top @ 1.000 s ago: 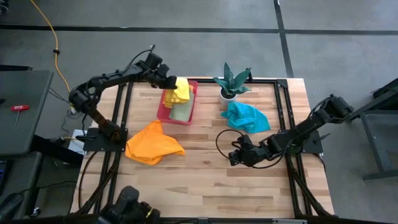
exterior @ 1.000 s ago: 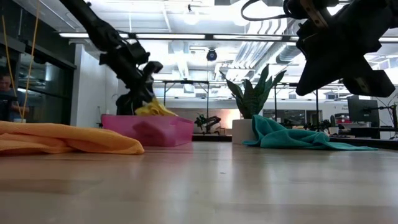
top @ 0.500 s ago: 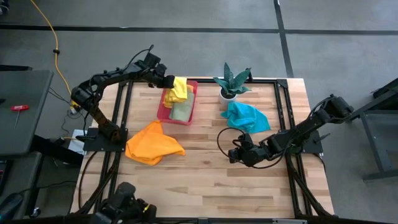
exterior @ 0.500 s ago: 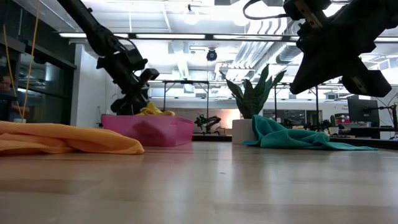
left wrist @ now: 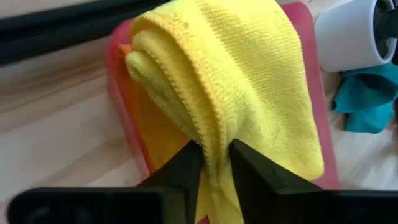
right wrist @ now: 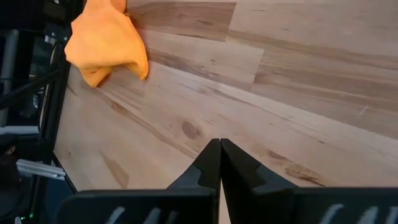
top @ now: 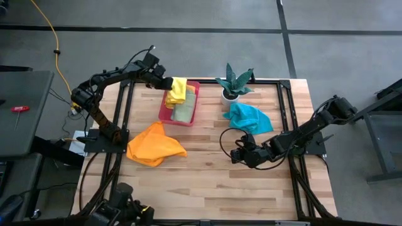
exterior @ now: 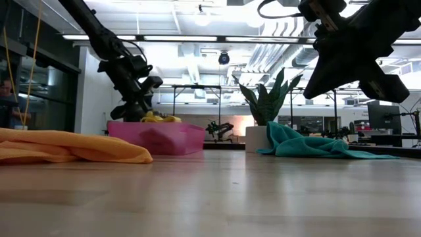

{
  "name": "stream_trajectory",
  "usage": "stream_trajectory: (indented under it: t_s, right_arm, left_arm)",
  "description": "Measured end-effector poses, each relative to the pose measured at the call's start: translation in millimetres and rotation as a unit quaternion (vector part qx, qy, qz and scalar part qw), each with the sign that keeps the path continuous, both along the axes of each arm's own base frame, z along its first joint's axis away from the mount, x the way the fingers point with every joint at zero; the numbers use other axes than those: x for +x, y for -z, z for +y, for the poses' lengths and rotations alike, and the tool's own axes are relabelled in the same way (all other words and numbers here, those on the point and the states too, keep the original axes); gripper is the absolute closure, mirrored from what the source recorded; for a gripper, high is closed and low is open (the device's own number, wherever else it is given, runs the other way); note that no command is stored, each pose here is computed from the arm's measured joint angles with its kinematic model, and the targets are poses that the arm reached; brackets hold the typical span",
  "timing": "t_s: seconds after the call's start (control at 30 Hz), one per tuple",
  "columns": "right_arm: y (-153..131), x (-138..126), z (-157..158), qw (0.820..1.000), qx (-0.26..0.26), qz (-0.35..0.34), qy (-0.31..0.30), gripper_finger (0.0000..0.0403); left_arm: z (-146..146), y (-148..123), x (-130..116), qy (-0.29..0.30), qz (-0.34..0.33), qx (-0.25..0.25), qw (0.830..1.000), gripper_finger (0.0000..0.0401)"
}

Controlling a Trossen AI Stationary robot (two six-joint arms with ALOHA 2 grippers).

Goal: Fold microfiber towels
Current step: Put the folded yellow microfiber cloth into the red bin

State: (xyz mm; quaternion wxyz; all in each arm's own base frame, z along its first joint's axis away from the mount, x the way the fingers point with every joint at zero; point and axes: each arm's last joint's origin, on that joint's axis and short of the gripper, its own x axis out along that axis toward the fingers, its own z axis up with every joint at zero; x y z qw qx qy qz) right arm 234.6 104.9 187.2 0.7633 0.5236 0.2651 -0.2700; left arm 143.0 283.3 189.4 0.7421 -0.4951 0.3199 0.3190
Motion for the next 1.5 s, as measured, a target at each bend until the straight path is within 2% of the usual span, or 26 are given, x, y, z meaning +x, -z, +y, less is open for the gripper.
stream_trajectory:
  t_s: [0.17, 0.3, 0.57, 0.63, 0.7, 0.77, 0.87, 1.0, 1.13, 1.27, 1.5]
  right_arm:
    - [0.0, 0.0, 0.0, 1.0, 0.001, 0.0, 0.001, 0.0403]
    - [0.0, 0.0, 0.0, 1.0, 0.003, -0.001, 0.002, 0.0403]
    - [0.0, 0.0, 0.0, 1.0, 0.002, -0.001, 0.003, 0.0403]
    - [-0.1, 0.1, -0.3, 1.0, -0.001, -0.001, 0.002, 0.0403]
    - [-0.1, 0.4, -1.0, 1.0, -0.001, -0.001, 0.004, 0.0403]
    - [-0.1, 1.1, -2.4, 1.0, -0.001, -0.001, 0.006, 0.0403]
    - [-0.1, 2.5, -5.7, 1.0, -0.004, 0.0, 0.011, 0.0403]
    - [-0.1, 4.0, -9.4, 1.0, -0.005, 0.0, 0.017, 0.0403]
    - [-0.1, 4.1, -9.7, 1.0, -0.005, 0.0, 0.017, 0.0403]
    - [0.0, 4.1, -9.6, 1.0, -0.004, 0.001, 0.016, 0.0403]
    - [-0.1, 4.1, -9.5, 1.0, -0.004, 0.0, 0.016, 0.0403]
  left_arm:
    - [2.9, -3.8, -2.1, 0.009, 0.002, 0.017, 1.0, 0.0272]
    - [12.9, -21.3, -7.2, 0.004, 0.0, 0.032, 0.999, 0.024]
    - [33.0, -63.9, -15.6, -0.028, -0.016, 0.066, 0.997, 0.0222]
    - [30.6, -65.8, -4.8, -0.01, -0.022, 0.079, 0.997, 0.0235]
    - [22.3, -65.4, 13.0, 0.029, -0.017, 0.091, 0.995, 0.0265]
    - [11.0, -61.9, 34.6, 0.069, -0.008, 0.11, 0.992, 0.031]
    - [-7.3, -50.8, 60.9, 0.093, 0.036, 0.14, 0.985, 0.0383]
    - [-25.5, -35.2, 82.6, 0.095, 0.09, 0.177, 0.975, 0.039]
    - [-34.9, -17.2, 90.2, 0.097, 0.135, 0.178, 0.97, 0.0398]
    - [-38.0, 3.2, 88.5, 0.091, 0.16, 0.159, 0.97, 0.04]
    - [-50.4, 41.1, 86.7, 0.074, 0.161, 0.123, 0.976, 0.0401]
